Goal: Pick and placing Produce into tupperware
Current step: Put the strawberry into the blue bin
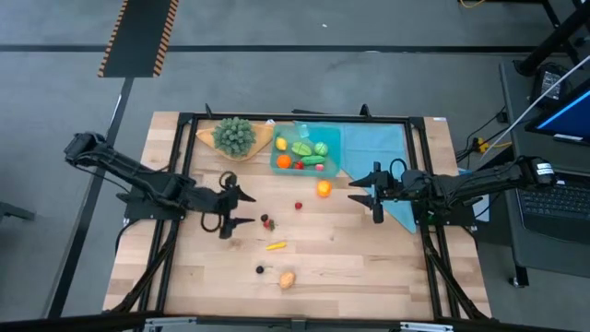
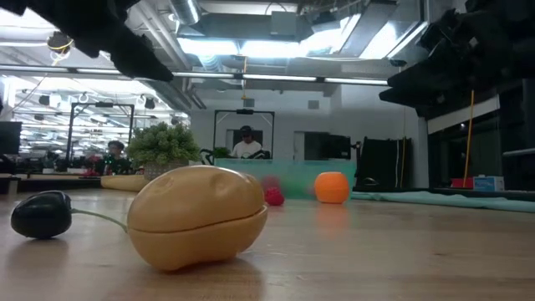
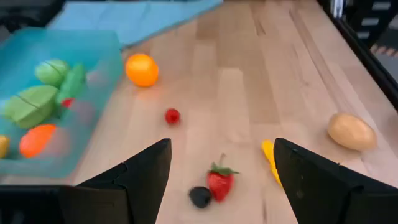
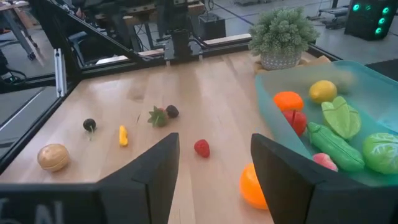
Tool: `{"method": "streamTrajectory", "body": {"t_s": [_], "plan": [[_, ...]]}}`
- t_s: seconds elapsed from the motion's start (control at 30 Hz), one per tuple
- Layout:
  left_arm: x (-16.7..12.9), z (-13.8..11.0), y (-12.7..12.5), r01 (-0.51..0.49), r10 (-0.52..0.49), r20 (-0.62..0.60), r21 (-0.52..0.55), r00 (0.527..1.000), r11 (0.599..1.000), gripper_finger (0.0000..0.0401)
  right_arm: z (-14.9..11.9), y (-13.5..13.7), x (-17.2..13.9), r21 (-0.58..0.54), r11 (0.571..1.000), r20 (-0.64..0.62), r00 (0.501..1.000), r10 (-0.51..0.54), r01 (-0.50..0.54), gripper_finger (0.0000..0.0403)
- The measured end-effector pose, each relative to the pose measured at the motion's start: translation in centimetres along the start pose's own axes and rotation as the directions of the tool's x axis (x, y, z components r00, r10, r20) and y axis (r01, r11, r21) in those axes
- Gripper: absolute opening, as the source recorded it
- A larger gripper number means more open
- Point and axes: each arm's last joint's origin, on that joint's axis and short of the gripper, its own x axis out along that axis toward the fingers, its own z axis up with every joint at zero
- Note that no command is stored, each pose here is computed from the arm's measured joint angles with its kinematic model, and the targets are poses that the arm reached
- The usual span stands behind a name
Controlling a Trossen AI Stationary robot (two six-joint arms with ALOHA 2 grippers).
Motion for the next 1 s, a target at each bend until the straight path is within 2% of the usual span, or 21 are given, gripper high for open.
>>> {"method": "streamTrajectory", "body": {"t_s": [0.17,0.37,0.7,0.93,1.0], "plan": [[1.1,1.2,-1.9,-0.014,0.014,-0.119,0.000,0.993,1.000,0.0275,0.0,0.0,0.0,-0.003,1.000,-0.002,1.000,0.000,0.000,0.0202],[2.8,1.2,-3.4,-0.067,0.048,-0.268,-0.060,0.962,0.996,0.0275,-0.3,-0.1,0.0,-0.008,1.000,-0.029,1.000,-0.005,0.005,0.0202],[5.4,-0.6,-4.1,-0.101,0.093,-0.367,-0.002,0.925,0.995,0.0275,-0.3,-0.1,0.0,-0.011,1.000,-0.035,0.999,-0.007,0.007,0.0202],[6.8,-1.0,-4.0,-0.120,0.112,-0.371,0.003,0.922,0.993,0.0275,-0.3,-0.1,0.0,-0.011,1.000,-0.035,0.999,-0.007,0.007,0.0202],[7.5,-1.2,-4.0,-0.110,0.115,-0.369,0.037,0.922,0.993,0.0275,-0.3,-0.1,0.0,-0.011,1.000,-0.035,0.999,-0.007,0.007,0.0202]]}}
